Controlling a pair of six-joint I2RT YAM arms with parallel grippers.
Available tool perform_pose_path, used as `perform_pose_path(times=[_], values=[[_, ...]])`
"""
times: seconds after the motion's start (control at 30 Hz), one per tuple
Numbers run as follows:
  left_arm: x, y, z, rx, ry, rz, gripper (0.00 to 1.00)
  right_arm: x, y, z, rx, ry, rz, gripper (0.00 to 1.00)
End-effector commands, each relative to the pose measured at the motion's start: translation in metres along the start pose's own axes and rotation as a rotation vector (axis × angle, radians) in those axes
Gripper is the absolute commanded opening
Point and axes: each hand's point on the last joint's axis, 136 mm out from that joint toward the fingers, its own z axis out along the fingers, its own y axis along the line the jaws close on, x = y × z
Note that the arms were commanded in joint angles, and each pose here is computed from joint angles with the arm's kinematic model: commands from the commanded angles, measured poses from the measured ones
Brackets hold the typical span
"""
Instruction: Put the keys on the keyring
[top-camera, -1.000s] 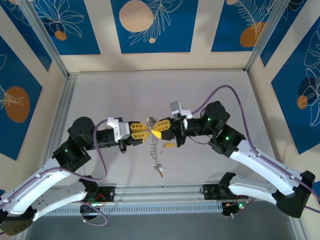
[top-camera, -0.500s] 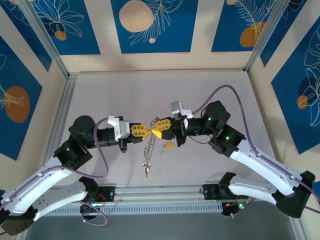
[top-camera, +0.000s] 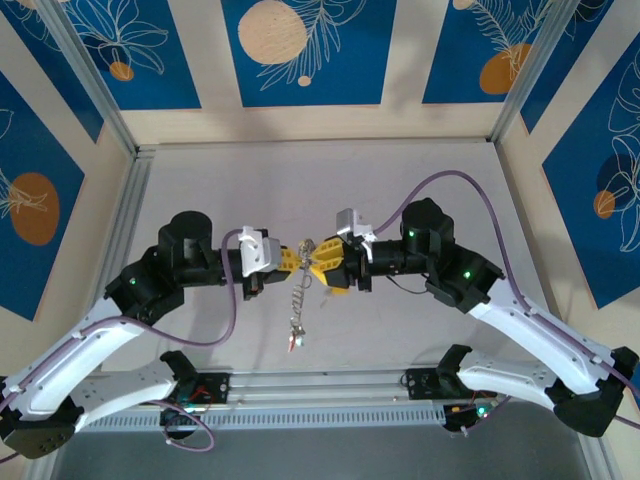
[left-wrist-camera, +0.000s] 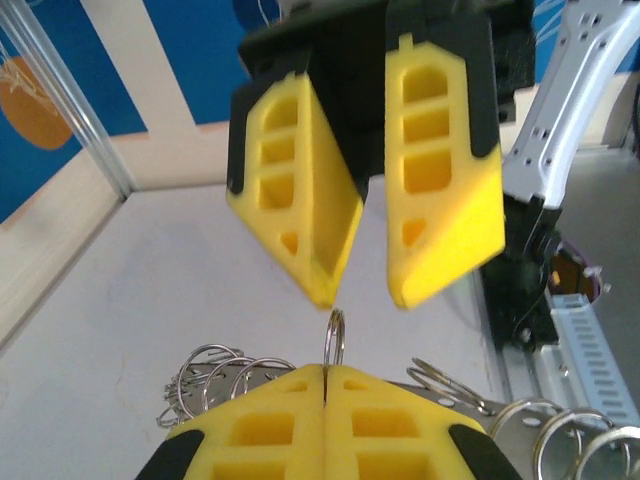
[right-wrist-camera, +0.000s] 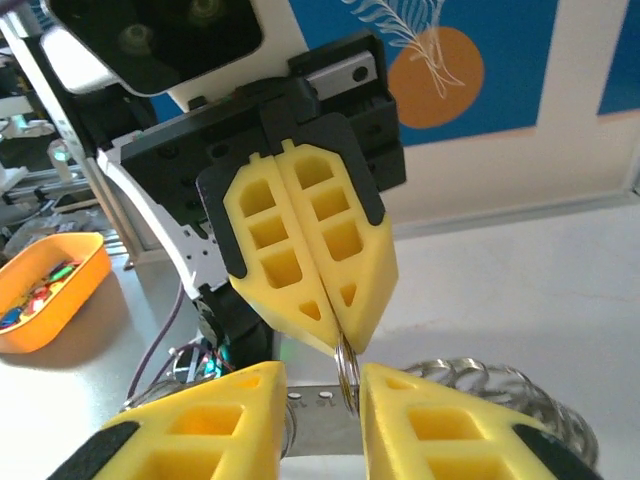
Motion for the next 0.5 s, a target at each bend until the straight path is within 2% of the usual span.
perform_pose_path(times=[0.0, 0.2, 0.47], values=[[0.000, 0.003, -0.008, -0.022, 0.044, 0.060, 0.00, 0.012, -0.004, -0.008, 0.070, 0.100, -0.047, 0.24], [0.007, 0.002, -0.005, -0.019, 0.079, 0.079, 0.00, 0.021, -0.006, -0.003, 0.094, 0.179, -0.099, 0.23], [0.011, -0.002, -0.003, -0.015, 0.103, 0.099, 0.00, 0.025, -0.004, 0.011, 0.057, 0.202, -0.120, 0.21]])
